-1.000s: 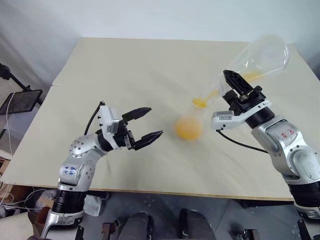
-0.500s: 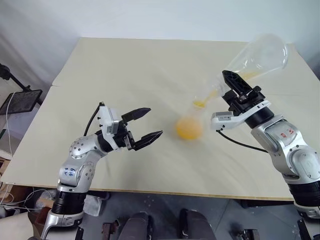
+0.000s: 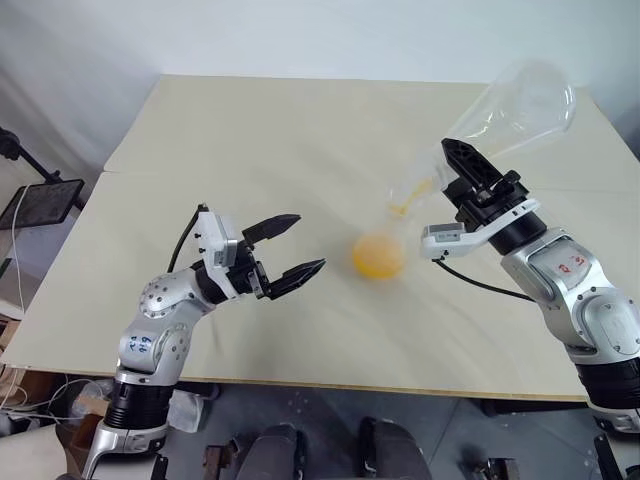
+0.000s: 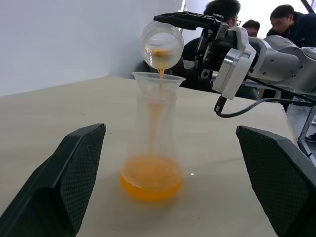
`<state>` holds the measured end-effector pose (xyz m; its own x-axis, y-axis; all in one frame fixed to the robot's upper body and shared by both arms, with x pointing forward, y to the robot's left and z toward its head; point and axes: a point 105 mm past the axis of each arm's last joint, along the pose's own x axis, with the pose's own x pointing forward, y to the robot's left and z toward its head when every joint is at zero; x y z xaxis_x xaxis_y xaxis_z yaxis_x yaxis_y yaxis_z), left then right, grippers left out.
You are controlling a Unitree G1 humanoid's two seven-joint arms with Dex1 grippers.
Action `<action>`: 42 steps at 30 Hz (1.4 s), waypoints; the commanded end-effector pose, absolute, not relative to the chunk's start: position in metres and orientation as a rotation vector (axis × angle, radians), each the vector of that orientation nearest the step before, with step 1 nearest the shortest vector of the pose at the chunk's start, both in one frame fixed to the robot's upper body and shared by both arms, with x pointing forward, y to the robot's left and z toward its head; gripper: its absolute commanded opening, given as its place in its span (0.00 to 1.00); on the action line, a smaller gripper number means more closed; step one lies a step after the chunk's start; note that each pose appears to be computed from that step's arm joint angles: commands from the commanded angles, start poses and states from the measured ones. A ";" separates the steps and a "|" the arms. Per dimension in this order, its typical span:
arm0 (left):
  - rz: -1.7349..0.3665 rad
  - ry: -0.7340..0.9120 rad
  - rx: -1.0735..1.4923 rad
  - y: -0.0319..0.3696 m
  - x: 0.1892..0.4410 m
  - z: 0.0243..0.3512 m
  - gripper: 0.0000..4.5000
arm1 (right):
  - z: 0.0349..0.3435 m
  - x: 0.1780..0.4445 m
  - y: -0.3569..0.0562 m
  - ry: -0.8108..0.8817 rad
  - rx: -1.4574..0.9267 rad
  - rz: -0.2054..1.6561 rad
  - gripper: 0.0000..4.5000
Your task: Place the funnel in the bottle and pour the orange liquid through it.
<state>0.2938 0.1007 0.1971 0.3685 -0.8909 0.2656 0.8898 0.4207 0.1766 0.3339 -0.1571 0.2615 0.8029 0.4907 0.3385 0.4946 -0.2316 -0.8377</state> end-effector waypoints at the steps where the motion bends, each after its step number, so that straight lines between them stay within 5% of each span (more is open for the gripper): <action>1: -1.155 -0.398 0.023 0.099 0.286 0.207 1.00 | 0.275 0.329 -0.155 -0.807 -1.874 -0.054 0.54; 25: -1.159 -0.405 0.021 0.096 0.286 0.205 1.00 | 0.279 0.323 -0.149 -0.880 -1.880 -0.048 0.54; 36: -1.162 -0.394 0.047 0.104 0.290 0.206 1.00 | 0.302 0.309 -0.166 -0.714 -1.356 0.015 0.54; 42: -1.174 -0.387 0.059 0.105 0.292 0.208 1.00 | 0.308 0.318 -0.218 -0.503 -0.887 -0.040 0.54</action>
